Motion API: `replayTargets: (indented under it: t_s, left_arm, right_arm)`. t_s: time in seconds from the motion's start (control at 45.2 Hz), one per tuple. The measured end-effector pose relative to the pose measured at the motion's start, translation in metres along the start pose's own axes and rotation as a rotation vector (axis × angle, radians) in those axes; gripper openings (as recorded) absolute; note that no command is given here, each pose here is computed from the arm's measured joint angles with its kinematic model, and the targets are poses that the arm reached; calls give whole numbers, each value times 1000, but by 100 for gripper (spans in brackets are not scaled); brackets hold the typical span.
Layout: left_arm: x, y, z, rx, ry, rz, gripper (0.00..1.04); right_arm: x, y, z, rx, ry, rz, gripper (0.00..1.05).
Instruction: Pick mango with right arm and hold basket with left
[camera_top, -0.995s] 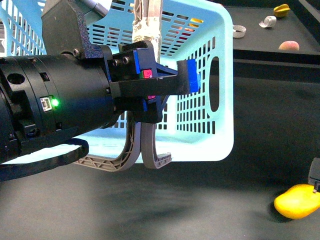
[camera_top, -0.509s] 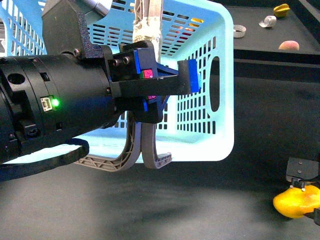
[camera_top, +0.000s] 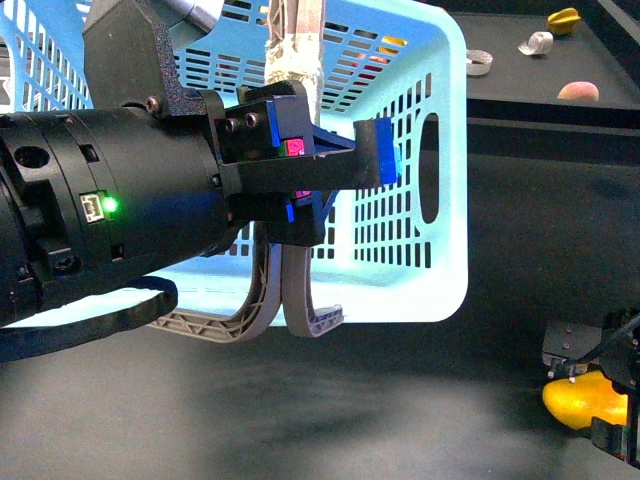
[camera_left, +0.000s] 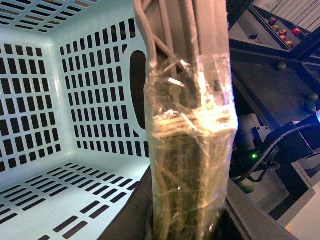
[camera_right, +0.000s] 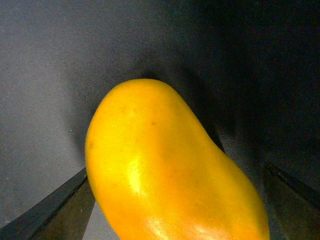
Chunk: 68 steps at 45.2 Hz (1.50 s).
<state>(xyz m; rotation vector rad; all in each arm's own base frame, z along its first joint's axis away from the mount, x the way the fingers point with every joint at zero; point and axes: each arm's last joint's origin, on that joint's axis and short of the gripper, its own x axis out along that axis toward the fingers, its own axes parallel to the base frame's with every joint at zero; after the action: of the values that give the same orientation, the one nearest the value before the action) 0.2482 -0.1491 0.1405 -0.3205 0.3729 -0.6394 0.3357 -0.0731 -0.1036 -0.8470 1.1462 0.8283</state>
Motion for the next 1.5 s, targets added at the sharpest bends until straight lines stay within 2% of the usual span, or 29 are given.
replayTargets:
  t_s: [0.332,0.398,0.597,0.84,1.062,1.194,1.327,1.504]
  left_arm:
    - [0,0,0,0,0,0,20]
    - [0,0,0,0,0,0,20]
    - [0,0,0,0,0,0,20]
    - [0,0,0,0,0,0,20]
    - [0,0,0,0,0,0,20]
    - [0,0,0,0,0,0,20]
    - [0,0,0,0,0,0,20]
    - [0,0,0,0,0,0,20]
  right_arm:
    - [1,-3,-7,39,7,-26,64]
    - [0,-3,-8,51,-1,-31,60]
    - [-13,-2,-8,99,-56,-52,57]
    - [-77,-11,11,235,-304,-146,57]
    - [-170,-16,38,349,-603,-288,56]
    - [-230,-5,66,401,-814,-370,56]
    - [-261,12,104,445,-986,-337,56]
    - [-252,28,150,483,-1039,-258,56]
